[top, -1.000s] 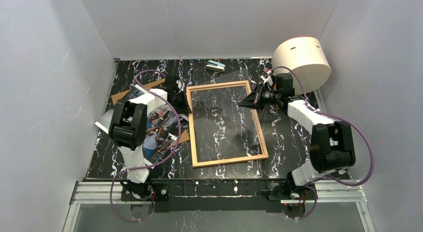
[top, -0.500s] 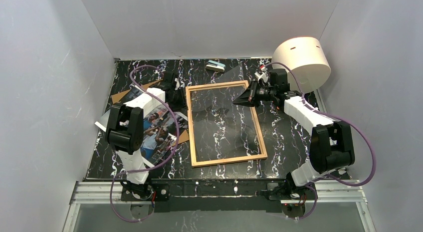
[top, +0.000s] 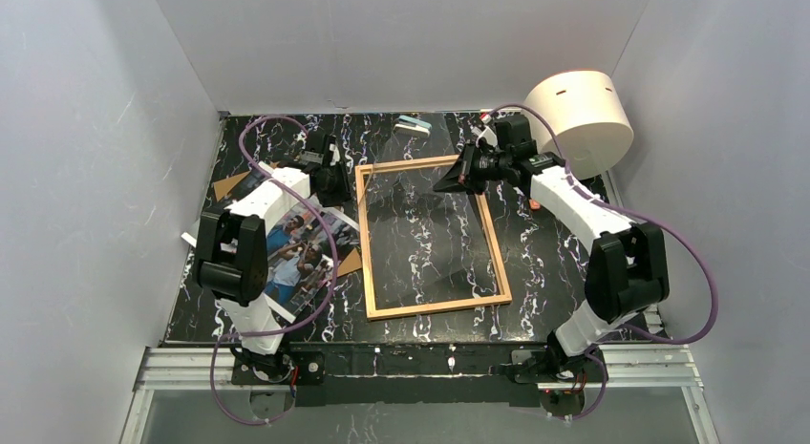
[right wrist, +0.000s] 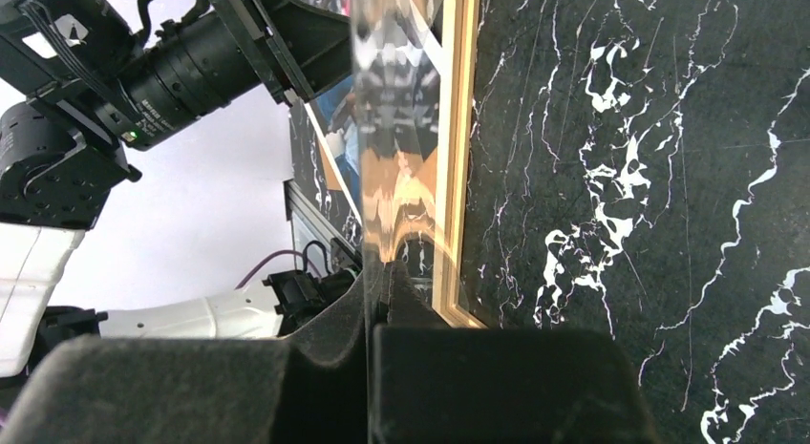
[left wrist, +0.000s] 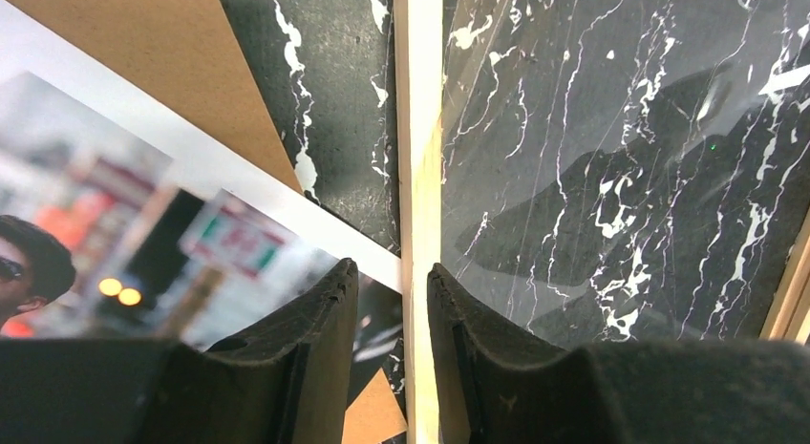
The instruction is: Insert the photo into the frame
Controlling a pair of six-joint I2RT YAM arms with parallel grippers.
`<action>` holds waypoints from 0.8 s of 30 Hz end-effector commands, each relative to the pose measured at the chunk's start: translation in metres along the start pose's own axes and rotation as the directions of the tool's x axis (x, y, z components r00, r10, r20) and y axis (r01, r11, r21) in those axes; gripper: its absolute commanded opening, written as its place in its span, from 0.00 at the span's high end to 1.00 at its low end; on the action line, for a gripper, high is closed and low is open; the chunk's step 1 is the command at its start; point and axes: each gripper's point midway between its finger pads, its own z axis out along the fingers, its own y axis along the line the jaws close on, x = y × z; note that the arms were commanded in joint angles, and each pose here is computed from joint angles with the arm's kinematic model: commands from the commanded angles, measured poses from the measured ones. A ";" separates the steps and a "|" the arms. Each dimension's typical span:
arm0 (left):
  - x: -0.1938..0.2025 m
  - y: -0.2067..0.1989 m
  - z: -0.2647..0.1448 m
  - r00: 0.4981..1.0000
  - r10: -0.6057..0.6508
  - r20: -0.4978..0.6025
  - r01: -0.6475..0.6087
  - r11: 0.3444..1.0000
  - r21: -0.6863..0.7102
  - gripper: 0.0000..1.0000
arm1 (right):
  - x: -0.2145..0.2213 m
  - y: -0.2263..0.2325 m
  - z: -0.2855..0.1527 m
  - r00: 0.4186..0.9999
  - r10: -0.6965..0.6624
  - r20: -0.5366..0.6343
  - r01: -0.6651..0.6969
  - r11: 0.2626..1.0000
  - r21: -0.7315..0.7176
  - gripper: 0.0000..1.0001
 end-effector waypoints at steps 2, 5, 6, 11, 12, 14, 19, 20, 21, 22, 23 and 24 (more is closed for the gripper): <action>0.018 -0.004 0.011 0.996 -0.003 -0.094 0.007 0.999 0.042 0.69 | -0.014 0.005 -0.001 1.000 0.000 0.016 -0.002 0.993 0.118 0.99; 0.024 -0.005 0.018 0.993 -0.015 -0.121 0.022 0.998 0.053 0.69 | -0.012 0.001 0.001 1.000 0.021 -0.010 -0.018 0.984 0.175 0.99; 0.026 -0.005 0.020 0.992 -0.018 -0.127 0.025 0.998 0.053 0.70 | -0.011 0.001 0.003 1.000 0.024 -0.019 -0.019 0.981 0.192 0.99; 0.029 -0.007 0.027 0.989 -0.021 -0.144 0.031 0.998 0.062 0.71 | -0.011 0.000 0.002 0.999 0.050 -0.022 -0.041 0.953 0.299 0.99; 0.028 -0.008 0.028 0.989 -0.023 -0.143 0.033 0.997 0.066 0.71 | -0.013 0.001 0.000 0.999 0.047 -0.015 -0.040 0.946 0.321 0.99; 0.030 -0.009 0.031 0.988 -0.026 -0.154 0.038 0.997 0.072 0.71 | -0.016 0.005 -0.004 1.000 0.027 -0.001 -0.025 0.933 0.360 0.99; 0.037 -0.011 0.039 0.982 -0.034 -0.187 0.052 0.994 0.094 0.71 | -0.019 0.025 -0.008 1.000 -0.029 0.008 0.024 0.926 0.377 0.99; 0.039 -0.011 0.040 0.980 -0.036 -0.193 0.055 0.994 0.094 0.72 | -0.019 0.029 -0.009 0.999 -0.037 0.010 0.030 0.928 0.372 0.99; 0.041 -0.011 0.041 0.979 -0.037 -0.198 0.057 0.994 0.098 0.72 | -0.019 0.033 -0.009 0.999 -0.047 0.012 0.039 0.930 0.366 0.99; 0.042 -0.012 0.042 0.978 -0.037 -0.204 0.059 0.993 0.103 0.72 | -0.019 0.037 -0.009 0.998 -0.054 0.015 0.045 0.931 0.361 0.99; 0.044 -0.013 0.043 0.977 -0.038 -0.210 0.063 0.992 0.110 0.74 | -0.020 0.040 -0.009 0.998 -0.057 0.018 0.046 0.931 0.361 0.99; 0.045 -0.014 0.044 0.976 -0.040 -0.213 0.065 0.992 0.113 0.76 | -0.020 0.042 -0.009 0.998 -0.059 0.021 0.047 0.930 0.364 0.99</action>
